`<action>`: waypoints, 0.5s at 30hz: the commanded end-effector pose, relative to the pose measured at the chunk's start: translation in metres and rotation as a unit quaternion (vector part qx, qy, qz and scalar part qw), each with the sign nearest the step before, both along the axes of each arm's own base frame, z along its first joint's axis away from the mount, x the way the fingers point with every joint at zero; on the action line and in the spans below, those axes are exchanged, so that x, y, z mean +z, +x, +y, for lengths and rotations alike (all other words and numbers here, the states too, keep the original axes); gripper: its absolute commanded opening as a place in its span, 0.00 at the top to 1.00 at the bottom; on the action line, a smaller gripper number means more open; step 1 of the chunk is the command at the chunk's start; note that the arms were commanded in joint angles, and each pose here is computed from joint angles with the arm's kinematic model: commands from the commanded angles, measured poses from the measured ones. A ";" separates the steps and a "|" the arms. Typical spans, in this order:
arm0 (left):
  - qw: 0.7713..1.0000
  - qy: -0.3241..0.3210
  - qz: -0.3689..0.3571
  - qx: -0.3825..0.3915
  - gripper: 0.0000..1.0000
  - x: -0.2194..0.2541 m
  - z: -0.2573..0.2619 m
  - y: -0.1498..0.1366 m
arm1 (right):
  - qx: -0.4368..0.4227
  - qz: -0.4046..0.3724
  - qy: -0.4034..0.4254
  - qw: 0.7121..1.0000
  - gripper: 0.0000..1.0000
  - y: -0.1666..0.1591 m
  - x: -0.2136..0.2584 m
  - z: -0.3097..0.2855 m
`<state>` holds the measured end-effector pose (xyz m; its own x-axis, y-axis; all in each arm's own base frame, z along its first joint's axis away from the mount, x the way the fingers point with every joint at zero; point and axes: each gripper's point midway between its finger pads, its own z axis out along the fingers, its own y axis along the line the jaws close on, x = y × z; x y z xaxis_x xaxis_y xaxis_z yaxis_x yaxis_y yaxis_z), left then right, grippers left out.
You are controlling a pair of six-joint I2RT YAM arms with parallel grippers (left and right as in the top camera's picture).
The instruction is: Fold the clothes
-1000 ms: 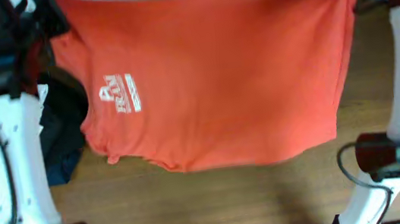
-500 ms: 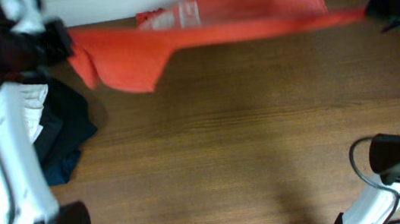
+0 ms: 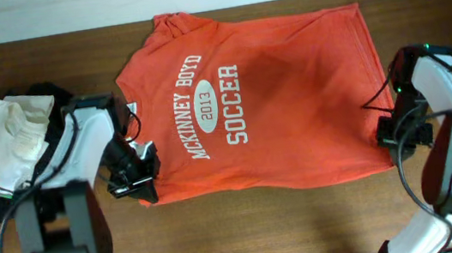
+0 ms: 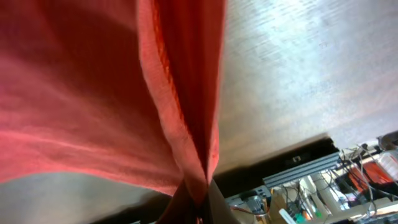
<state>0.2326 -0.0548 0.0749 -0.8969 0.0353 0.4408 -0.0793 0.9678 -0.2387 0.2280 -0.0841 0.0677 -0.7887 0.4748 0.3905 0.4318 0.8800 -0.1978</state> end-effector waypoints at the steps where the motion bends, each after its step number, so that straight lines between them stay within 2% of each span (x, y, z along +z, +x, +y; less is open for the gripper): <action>1: 0.995 0.005 -0.096 0.007 1.00 0.033 0.002 -0.010 | -0.046 -0.046 -0.040 0.997 0.96 -0.018 0.019 -0.014; 5: 0.982 0.012 -0.180 0.051 1.00 0.081 0.004 -0.036 | -0.100 -0.133 -0.070 0.984 0.96 -0.038 0.056 -0.030; 7: 0.973 0.011 -0.220 0.063 1.00 0.093 0.004 -0.034 | -0.100 -0.159 -0.075 0.979 0.96 -0.035 0.064 -0.030; 8: 0.970 0.010 -0.233 0.071 1.00 0.093 0.003 -0.026 | -0.097 -0.166 -0.070 0.979 0.96 -0.030 0.062 -0.028; 12: 0.948 0.005 -0.304 0.092 1.00 0.083 0.001 0.035 | -0.071 -0.216 -0.065 0.972 0.96 0.009 0.051 -0.025; 15: 0.943 0.006 -0.310 0.123 1.00 0.059 0.000 0.075 | -0.049 -0.279 -0.060 0.957 0.96 0.054 0.042 -0.023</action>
